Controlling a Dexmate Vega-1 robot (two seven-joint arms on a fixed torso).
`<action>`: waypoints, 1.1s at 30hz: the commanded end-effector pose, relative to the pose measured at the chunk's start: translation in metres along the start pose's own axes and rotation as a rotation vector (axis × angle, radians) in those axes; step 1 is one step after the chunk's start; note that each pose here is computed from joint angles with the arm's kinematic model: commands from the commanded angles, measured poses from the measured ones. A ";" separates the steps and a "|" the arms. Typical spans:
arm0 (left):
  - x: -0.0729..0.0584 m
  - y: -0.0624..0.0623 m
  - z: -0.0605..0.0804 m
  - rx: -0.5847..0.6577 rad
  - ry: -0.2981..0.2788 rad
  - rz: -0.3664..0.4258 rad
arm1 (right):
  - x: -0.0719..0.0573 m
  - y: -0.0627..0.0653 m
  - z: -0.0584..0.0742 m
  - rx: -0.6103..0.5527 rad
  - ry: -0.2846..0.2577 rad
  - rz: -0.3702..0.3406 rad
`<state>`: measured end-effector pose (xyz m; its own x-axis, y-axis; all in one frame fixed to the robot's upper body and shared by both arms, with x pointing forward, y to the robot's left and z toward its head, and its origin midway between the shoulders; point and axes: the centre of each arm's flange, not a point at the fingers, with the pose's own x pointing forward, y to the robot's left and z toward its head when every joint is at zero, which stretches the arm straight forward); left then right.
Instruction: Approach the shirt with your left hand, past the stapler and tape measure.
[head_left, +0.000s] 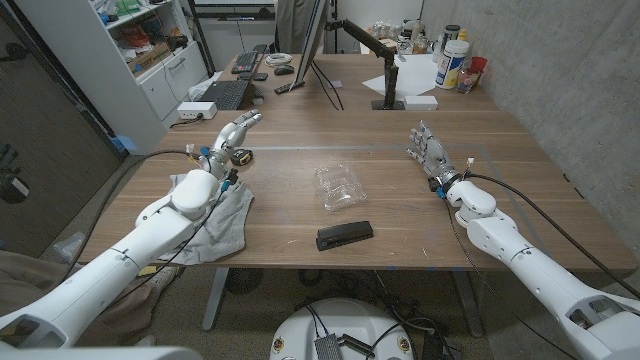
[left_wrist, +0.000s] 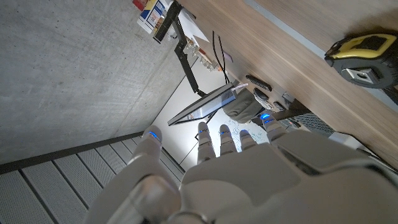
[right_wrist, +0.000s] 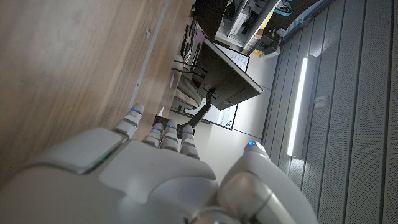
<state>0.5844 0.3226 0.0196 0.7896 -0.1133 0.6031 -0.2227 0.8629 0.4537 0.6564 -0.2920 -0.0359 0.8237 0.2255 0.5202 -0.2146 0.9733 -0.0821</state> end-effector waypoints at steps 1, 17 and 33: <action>-0.005 0.016 0.004 0.175 0.017 -0.025 | -0.004 -0.002 0.000 -0.009 -0.001 -0.001; -0.018 0.021 0.008 0.282 0.014 -0.032 | -0.004 -0.001 0.000 -0.015 0.005 0.017; -0.022 0.033 0.015 0.400 0.014 -0.121 | -0.003 0.001 0.002 -0.028 0.006 0.039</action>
<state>0.5584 0.3421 0.0272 0.8172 -0.1538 0.5554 -0.3342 0.6586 0.6742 0.6530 -0.2930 -0.0372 0.8205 0.2498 0.5142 -0.2252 0.9680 -0.1109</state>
